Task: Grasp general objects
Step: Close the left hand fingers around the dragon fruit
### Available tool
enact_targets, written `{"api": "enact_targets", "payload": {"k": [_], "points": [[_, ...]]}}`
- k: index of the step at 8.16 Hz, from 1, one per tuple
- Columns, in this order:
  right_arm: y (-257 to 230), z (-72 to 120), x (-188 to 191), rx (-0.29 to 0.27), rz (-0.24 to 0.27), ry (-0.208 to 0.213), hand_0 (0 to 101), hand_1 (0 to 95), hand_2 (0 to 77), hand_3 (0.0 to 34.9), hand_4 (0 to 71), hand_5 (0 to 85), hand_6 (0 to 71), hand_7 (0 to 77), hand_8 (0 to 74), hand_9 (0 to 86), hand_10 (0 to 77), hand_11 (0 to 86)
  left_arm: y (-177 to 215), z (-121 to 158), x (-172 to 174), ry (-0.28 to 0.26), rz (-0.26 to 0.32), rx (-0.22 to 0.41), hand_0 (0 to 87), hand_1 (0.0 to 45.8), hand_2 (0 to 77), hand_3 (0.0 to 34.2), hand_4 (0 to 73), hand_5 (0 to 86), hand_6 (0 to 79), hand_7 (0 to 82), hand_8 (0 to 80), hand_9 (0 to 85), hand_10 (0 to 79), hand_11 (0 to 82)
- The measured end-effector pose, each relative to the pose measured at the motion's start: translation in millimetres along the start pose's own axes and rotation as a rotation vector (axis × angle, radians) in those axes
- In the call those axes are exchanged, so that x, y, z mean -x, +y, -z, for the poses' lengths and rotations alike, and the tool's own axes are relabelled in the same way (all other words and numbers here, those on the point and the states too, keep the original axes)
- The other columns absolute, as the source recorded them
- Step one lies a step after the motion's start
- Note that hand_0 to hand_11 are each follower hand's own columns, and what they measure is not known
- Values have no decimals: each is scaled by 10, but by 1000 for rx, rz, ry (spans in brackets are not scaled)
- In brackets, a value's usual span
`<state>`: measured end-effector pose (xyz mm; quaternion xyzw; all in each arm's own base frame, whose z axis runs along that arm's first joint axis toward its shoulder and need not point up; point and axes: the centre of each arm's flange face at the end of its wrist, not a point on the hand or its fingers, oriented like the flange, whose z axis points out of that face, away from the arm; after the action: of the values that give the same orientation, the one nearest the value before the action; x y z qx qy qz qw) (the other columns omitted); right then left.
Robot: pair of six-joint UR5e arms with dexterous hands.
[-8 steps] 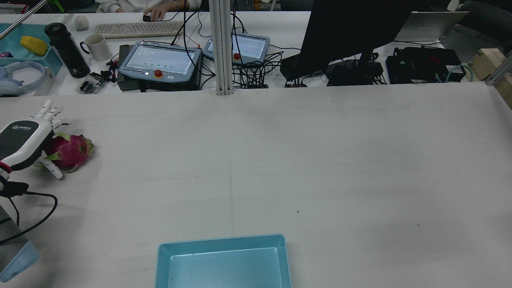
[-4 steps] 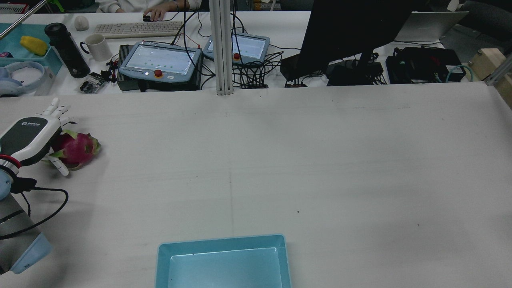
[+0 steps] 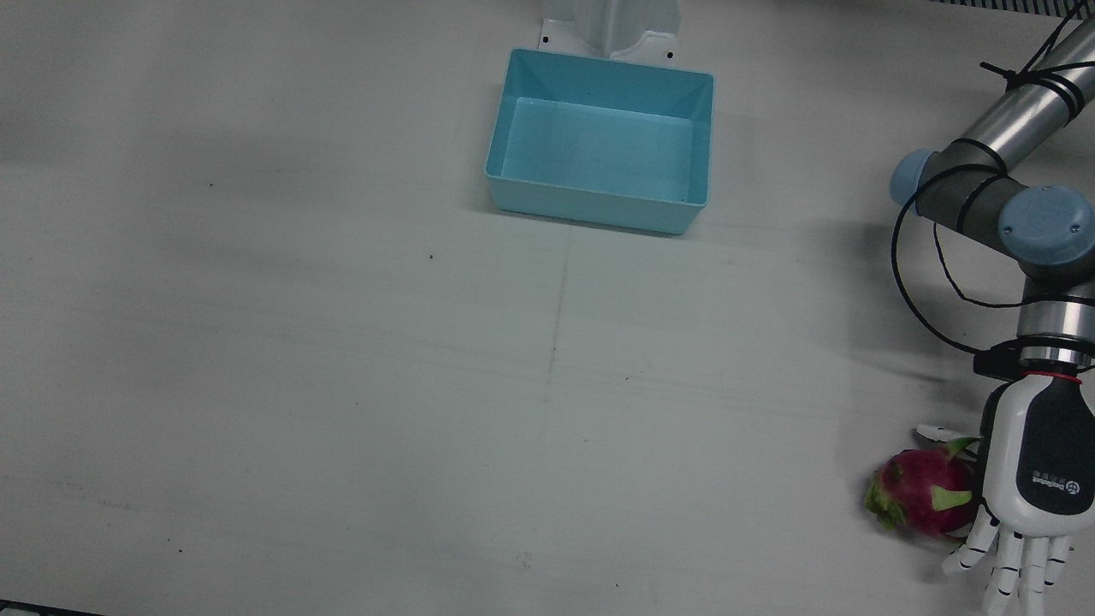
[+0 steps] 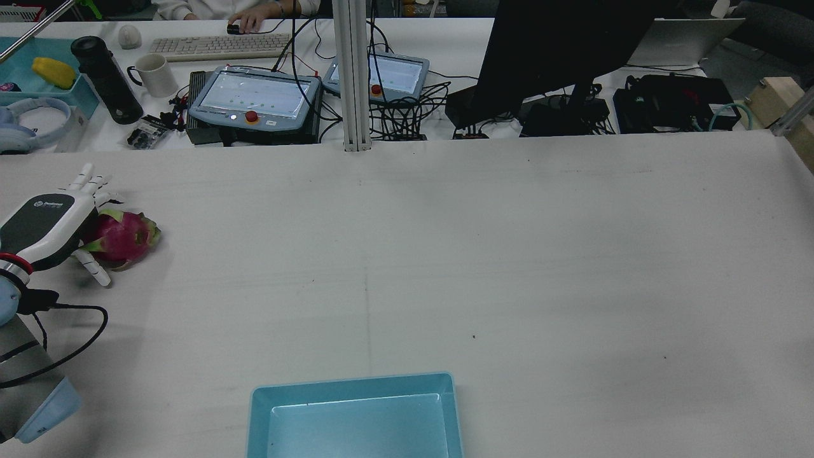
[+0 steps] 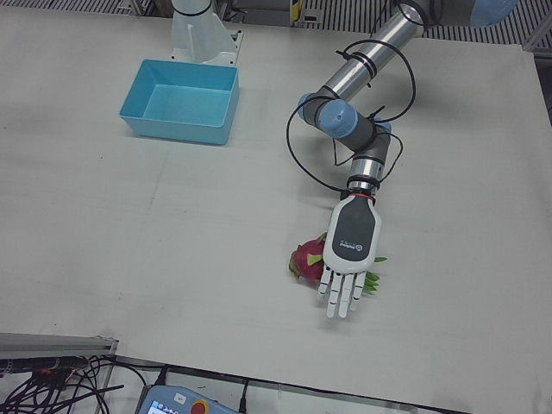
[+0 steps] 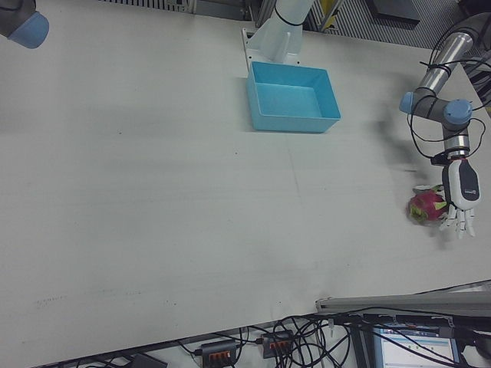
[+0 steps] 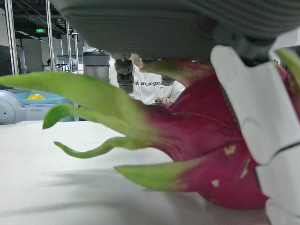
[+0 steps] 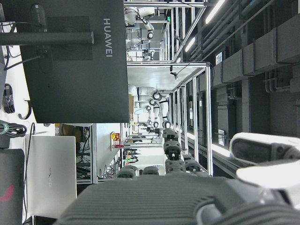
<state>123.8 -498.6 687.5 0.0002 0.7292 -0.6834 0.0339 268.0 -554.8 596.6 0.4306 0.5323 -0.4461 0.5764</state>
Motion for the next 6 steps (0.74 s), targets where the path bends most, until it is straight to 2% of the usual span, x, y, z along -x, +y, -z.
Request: {"api": "enact_targets", "payload": {"k": [2,3,4,5,6], "points": [[0,0,0,0,0,0,0,65,747,0,0,0,0,0,0,5,0,5,279,4,-103,2,4,37,546,0,49,1,120,213,44,120,11,5,93,169],[0,0,0,0,-1,0,0,65,747,0,0,0,0,0,0,5,0,5,345,4,-110,0,4,45,547,0,16,2,120,218,44,125,11,5,93,169],[0,0,0,0,-1,0,0,65,747,0,0,0,0,0,0,5,0,5,344,7,-102,-2,4,35,545,0,11,2,125,262,65,174,11,5,120,202],[0,0,0,0,0,0,0,65,747,0,0,0,0,0,0,5,0,5,322,10,-109,-2,5,17,512,0,44,0,153,371,153,289,11,5,224,316],[0,0,0,0,0,0,0,65,747,0,0,0,0,0,0,5,0,5,309,8,-121,1,8,4,476,0,55,0,224,420,278,409,11,5,338,431]]}}
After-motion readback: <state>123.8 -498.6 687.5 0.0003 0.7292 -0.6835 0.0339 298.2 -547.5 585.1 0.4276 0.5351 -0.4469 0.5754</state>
